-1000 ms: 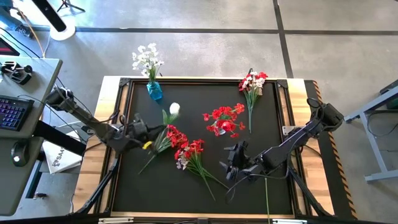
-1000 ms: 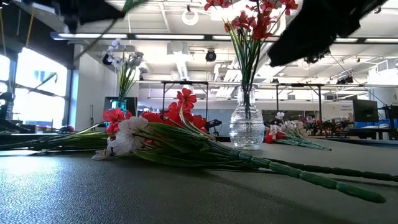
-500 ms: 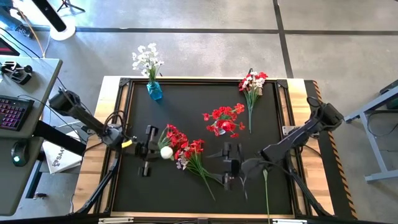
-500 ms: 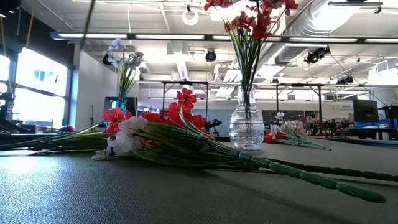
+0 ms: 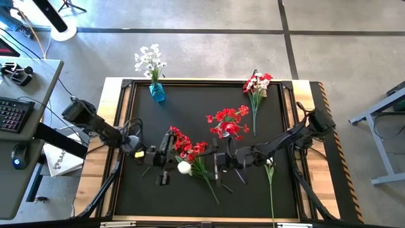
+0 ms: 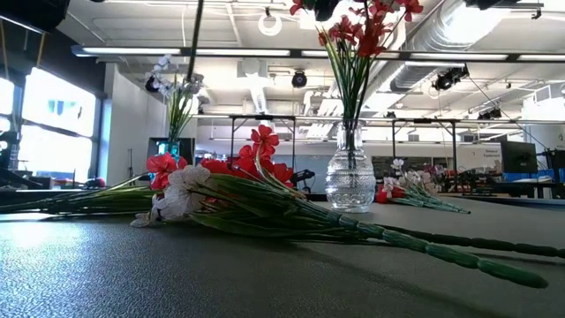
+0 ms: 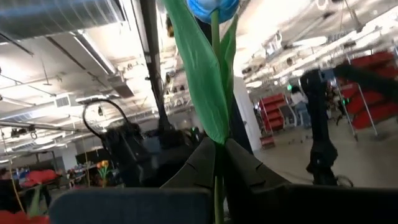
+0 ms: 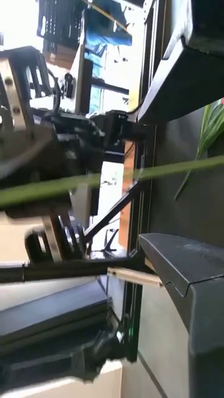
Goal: Sort flowers into vase by color
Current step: Put the left white flower into the blue vase
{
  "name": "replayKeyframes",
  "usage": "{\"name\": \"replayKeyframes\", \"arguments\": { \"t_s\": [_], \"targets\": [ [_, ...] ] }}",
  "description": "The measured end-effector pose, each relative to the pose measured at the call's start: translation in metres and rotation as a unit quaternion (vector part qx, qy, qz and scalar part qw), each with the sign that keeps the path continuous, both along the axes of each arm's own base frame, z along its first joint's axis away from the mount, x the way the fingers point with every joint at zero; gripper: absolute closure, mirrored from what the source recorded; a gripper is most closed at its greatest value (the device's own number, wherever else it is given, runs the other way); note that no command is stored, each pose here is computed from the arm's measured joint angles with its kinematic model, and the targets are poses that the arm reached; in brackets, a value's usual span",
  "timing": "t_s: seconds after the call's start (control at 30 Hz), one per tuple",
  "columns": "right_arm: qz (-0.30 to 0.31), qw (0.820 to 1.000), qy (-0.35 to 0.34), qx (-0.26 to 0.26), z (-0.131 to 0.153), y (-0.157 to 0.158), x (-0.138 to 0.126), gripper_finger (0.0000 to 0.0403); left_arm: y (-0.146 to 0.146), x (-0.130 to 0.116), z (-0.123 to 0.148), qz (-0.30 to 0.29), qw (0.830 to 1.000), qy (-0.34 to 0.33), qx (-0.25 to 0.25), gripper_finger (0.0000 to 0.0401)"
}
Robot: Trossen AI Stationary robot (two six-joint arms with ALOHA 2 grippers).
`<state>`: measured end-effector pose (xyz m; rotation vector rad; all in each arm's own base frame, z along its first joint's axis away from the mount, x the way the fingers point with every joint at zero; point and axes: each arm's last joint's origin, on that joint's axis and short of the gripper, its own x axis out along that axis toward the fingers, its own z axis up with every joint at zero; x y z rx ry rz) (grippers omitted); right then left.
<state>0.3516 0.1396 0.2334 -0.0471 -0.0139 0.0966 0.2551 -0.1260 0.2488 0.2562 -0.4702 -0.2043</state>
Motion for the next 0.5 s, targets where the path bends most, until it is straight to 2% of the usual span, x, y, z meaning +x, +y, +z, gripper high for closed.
{"name": "replayKeyframes", "arguments": {
  "t_s": [0.17, 0.5],
  "targets": [
    [0.001, 1.0, -0.002, 0.001, 0.004, 0.0, 0.004, 0.0135, -0.007, 0.014, -0.005, 0.002, 1.0, 0.01, 0.008, 0.0399],
    [0.025, 1.0, -0.009, -0.006, 0.009, 0.002, 0.006, 0.0272, -0.01, 0.028, -0.014, 0.013, 0.999, 0.025, 0.014, 0.0399]
  ]
}}
